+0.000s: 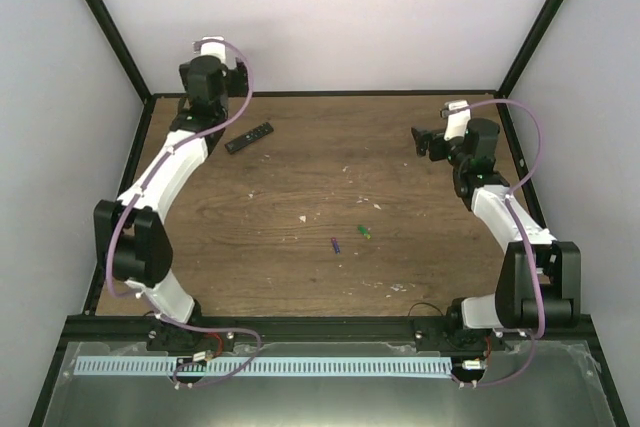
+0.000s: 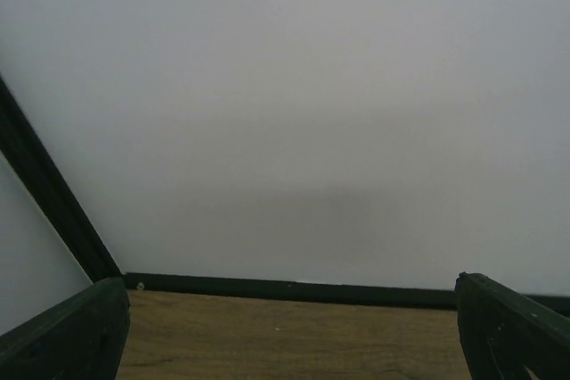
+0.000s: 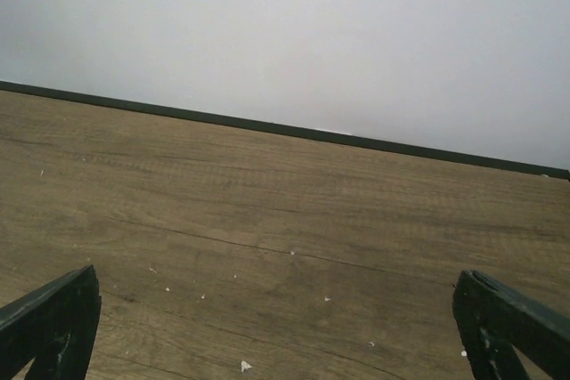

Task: Load the batteries into the remote control

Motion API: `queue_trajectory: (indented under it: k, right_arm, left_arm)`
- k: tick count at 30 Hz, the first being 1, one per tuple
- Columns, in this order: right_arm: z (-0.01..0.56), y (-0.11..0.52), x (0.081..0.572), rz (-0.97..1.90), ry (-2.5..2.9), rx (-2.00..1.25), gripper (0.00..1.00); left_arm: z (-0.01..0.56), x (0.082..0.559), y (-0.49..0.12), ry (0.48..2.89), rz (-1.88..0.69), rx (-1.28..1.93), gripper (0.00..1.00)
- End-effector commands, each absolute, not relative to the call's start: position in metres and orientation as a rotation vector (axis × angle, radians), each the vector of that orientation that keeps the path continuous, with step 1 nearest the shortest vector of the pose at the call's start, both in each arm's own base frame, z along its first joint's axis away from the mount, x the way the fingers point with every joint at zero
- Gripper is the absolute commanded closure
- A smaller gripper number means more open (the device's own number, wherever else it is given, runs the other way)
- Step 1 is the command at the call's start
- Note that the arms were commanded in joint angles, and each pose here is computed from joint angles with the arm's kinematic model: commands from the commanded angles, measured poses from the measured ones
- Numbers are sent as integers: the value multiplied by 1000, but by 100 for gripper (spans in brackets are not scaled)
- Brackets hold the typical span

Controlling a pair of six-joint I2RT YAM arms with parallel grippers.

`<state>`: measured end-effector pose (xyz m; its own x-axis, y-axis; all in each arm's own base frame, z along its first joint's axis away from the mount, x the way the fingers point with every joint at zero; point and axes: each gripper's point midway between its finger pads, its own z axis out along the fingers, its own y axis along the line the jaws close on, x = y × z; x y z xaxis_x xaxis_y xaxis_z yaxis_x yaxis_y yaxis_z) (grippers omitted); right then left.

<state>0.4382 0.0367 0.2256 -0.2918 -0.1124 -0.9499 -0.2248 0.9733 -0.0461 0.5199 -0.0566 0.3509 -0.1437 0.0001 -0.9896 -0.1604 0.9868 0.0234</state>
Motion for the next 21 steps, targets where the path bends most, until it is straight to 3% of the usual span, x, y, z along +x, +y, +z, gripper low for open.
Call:
queue_trajectory:
  k: [1,12,21]
  right_arm:
    - [244,36,445,94,1848,-238,0]
    - [241,32,442,81,1875,-217,0]
    - [226,36,432,132,1922,-203,0]
  left_arm:
    - [340,545,-68,1807,270,92,0]
    - [287,599,-90,2047,166,352,0]
    - [207,602,-57,2342,-55,315,0]
